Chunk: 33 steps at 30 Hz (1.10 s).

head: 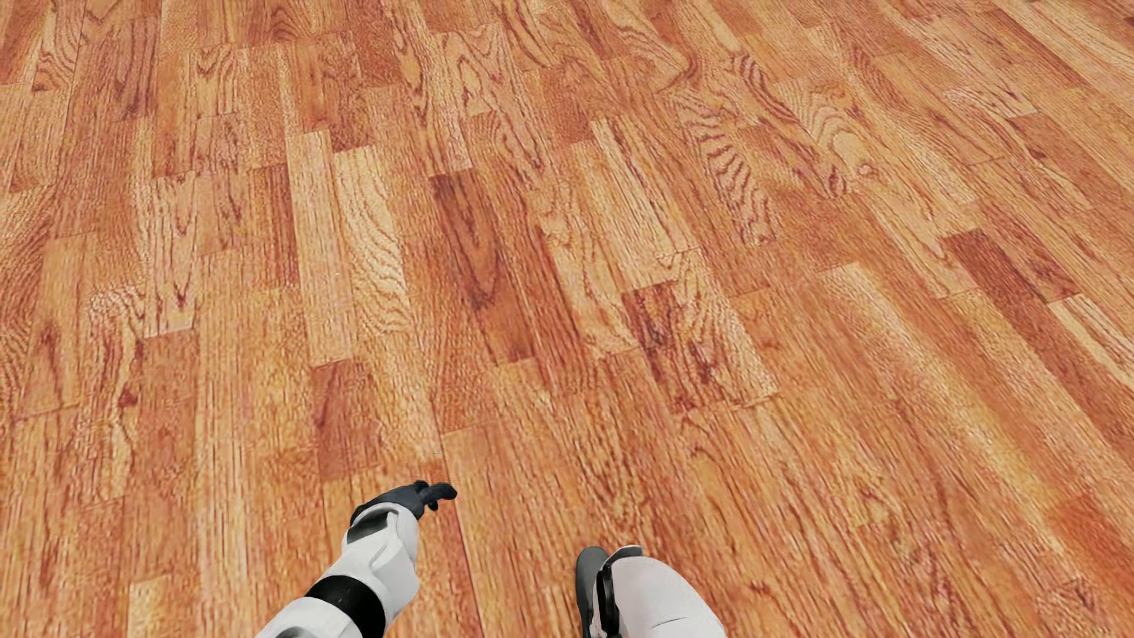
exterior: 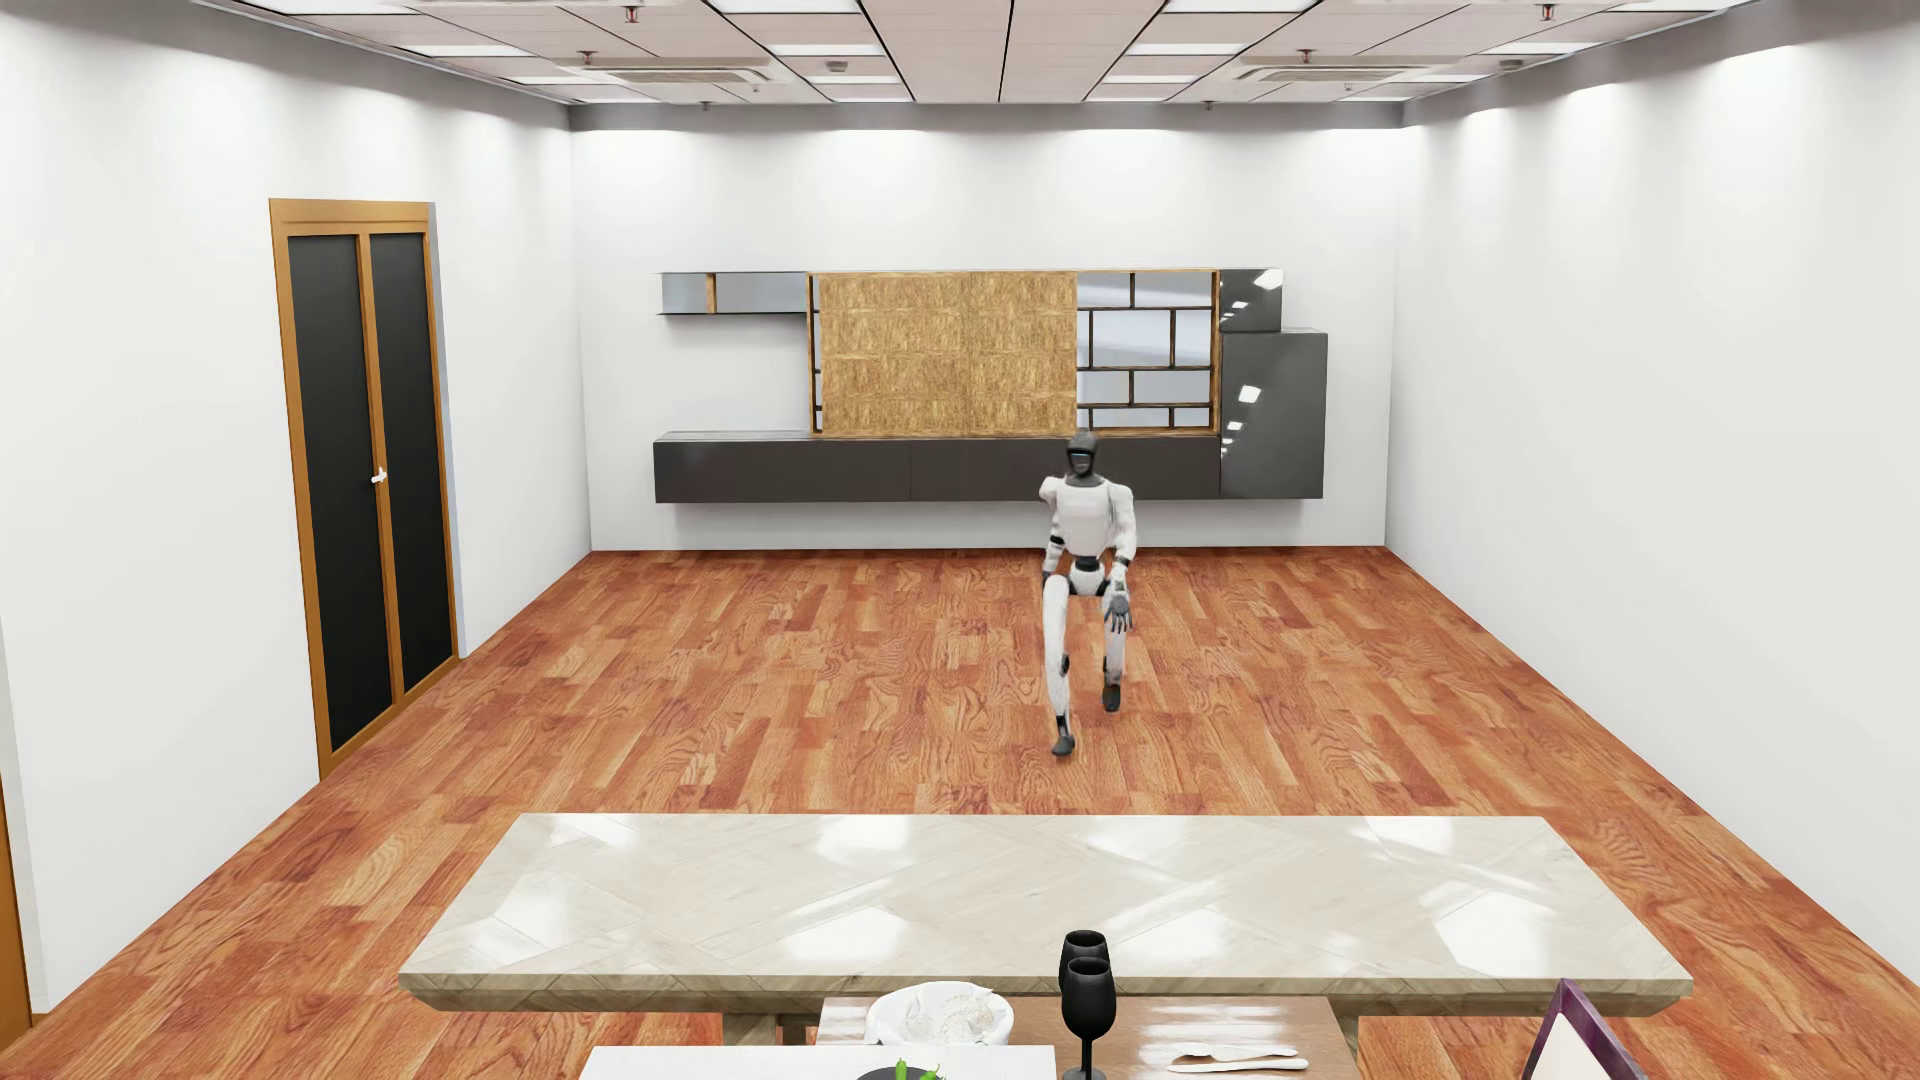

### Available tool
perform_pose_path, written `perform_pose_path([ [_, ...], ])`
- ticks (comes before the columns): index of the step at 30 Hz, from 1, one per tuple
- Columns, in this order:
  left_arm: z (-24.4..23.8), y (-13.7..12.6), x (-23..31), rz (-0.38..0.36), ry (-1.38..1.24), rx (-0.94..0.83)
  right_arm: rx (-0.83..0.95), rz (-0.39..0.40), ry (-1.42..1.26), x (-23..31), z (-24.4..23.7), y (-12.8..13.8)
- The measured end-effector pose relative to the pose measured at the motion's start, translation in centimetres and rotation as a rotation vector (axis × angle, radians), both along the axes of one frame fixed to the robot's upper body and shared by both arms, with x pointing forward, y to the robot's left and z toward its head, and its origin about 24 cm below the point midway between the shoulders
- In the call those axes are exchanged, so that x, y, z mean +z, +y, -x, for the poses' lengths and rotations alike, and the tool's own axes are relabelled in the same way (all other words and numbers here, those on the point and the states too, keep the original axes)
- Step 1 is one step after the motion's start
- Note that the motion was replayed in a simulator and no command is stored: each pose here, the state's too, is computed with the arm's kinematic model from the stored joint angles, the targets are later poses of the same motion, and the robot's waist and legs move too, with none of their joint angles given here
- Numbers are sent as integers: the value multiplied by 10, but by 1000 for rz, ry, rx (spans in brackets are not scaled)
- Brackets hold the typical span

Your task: Approach table

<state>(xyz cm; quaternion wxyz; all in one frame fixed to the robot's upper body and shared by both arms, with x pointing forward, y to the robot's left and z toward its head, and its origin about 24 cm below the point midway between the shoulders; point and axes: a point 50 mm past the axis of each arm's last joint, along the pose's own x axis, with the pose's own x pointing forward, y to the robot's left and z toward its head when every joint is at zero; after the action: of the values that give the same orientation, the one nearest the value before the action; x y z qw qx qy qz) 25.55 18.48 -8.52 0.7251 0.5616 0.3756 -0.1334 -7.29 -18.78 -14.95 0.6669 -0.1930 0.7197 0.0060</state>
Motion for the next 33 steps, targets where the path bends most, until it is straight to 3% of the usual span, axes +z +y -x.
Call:
perform_pose_path([
  [2,65,16,-41,-2,245,48,83,9,-57,-3,-28,-10],
  [3,98,21,-56,13,358,76,103,51,-139,-1,-48,-17],
  [5,167,34,-74,65,535,199,79,156,-350,7,-88,-27],
  [7,235,52,-76,124,641,378,109,170,-543,17,-123,-32],
  [10,318,67,-58,145,599,700,301,155,-732,37,-183,-37],
  [12,340,60,-50,112,496,896,319,213,-780,50,-205,-49],
  [14,314,47,-58,106,429,923,178,307,-786,53,-194,-63],
  [15,286,40,-65,133,406,860,113,317,-764,49,-184,-63],
  [17,210,22,-71,204,344,595,181,220,-648,33,-173,-51],
  [19,125,1,-58,192,209,268,255,120,-475,15,-154,-36],
  [21,43,-32,-22,188,18,-10,168,114,-362,3,-127,-32],
  [24,-42,-85,69,270,-406,-281,25,112,-317,-2,-101,-27],
  [27,-53,-93,115,359,-670,-320,14,57,-195,-7,-72,-18],
  [30,-15,-47,75,305,-553,-134,156,-19,-112,-14,-70,-7],
  [33,61,-2,-11,182,-90,140,289,-1,-249,-9,-113,-12],
])
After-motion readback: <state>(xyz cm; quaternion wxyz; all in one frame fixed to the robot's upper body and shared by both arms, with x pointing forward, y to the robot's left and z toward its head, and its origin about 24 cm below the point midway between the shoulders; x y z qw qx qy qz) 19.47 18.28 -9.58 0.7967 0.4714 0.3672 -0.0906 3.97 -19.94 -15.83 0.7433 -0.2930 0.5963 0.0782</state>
